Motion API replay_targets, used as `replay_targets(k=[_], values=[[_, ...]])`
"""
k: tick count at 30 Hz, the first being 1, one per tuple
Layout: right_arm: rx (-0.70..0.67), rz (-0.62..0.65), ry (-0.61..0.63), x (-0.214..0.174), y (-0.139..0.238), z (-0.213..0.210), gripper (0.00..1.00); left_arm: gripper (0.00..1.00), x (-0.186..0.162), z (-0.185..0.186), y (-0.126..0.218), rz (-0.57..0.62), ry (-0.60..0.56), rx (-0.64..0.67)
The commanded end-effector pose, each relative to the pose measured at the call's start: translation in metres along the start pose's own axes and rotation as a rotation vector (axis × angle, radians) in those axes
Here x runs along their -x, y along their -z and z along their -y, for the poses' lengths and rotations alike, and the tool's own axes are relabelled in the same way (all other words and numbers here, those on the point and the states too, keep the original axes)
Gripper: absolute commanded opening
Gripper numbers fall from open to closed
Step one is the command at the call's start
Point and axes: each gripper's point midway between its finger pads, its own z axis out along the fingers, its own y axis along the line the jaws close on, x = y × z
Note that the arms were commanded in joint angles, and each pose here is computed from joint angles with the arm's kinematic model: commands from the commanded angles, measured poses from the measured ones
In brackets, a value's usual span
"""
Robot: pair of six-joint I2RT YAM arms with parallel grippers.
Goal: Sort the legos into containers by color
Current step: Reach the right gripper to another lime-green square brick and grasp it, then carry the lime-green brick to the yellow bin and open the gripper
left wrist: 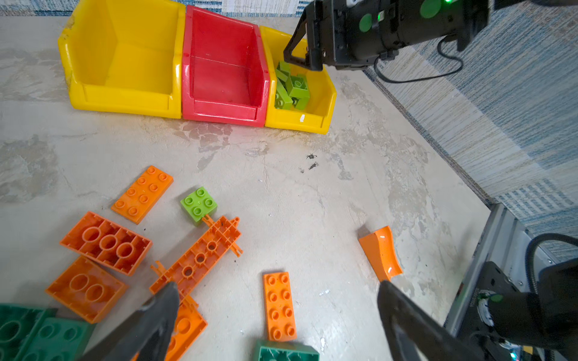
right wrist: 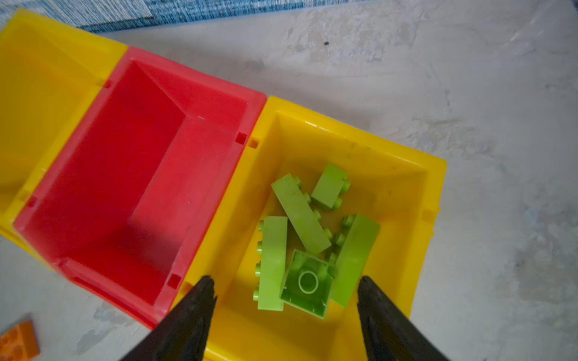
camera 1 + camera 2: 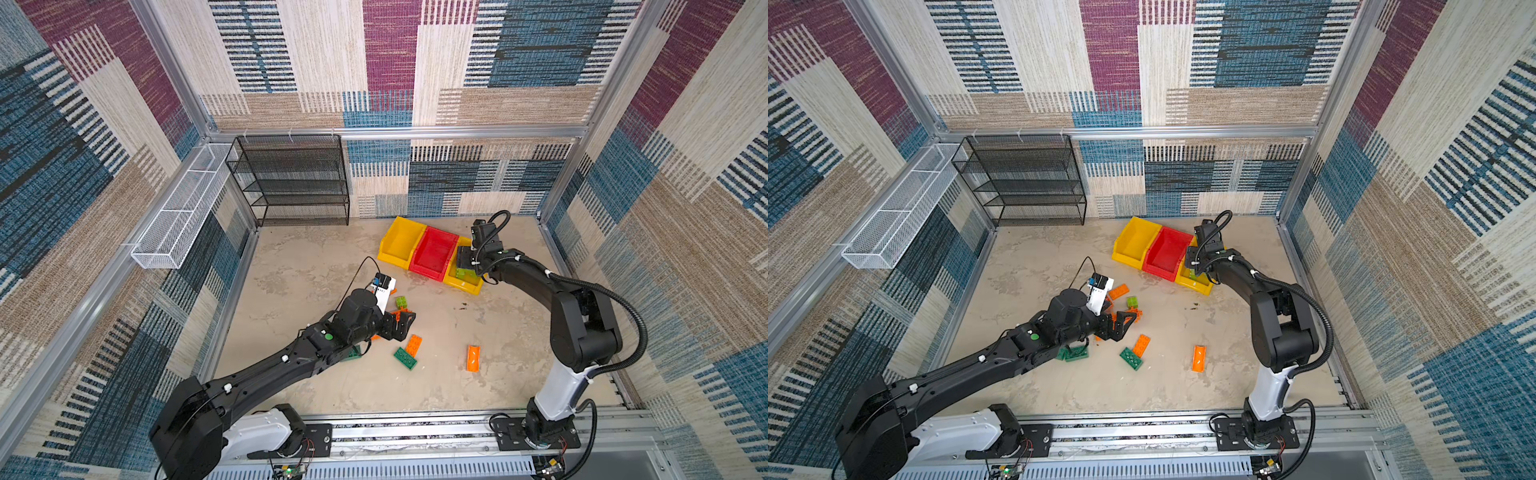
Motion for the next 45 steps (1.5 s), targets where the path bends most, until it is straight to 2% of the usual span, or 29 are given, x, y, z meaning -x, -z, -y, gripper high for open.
replay_targets(k=[1,8,14,20,26,29,33,36,40,45], values=[[0.12,0.022,0.015,-0.001,0.019,-0.044,0.73,0.99,-0.007,-0.01,0.011,0.005,-0.009,0.042],[0.314,-0.103,0.102,-0.075,0.033,-0.164,0.71,0.99,-0.033,-0.03,0.047,0.04,0.046,0.096],[0.337,-0.187,0.167,-0.123,0.024,-0.204,0.72,0.99,-0.048,-0.042,0.077,0.08,0.08,0.124],[0.302,-0.225,0.176,-0.141,0.012,-0.205,0.72,0.99,-0.051,-0.046,0.092,0.107,0.089,0.131],[0.256,-0.253,0.193,-0.152,-0.004,-0.201,0.69,0.99,-0.054,-0.048,0.093,0.112,0.095,0.131],[0.24,-0.267,0.202,-0.158,-0.01,-0.199,0.61,0.99,-0.055,-0.048,0.093,0.111,0.092,0.131],[0.221,-0.282,0.21,-0.161,-0.013,-0.196,0.41,0.99,-0.054,-0.048,0.092,0.112,0.087,0.133],[0.198,-0.245,0.209,-0.151,-0.005,-0.19,0.33,0.99,-0.053,-0.047,0.091,0.108,0.085,0.133],[0.155,-0.169,0.199,-0.117,0.012,-0.173,0.33,0.99,-0.052,-0.045,0.087,0.101,0.076,0.126],[0.094,-0.079,0.131,-0.066,0.029,-0.12,0.33,0.99,-0.042,-0.034,0.076,0.088,0.049,0.085]])
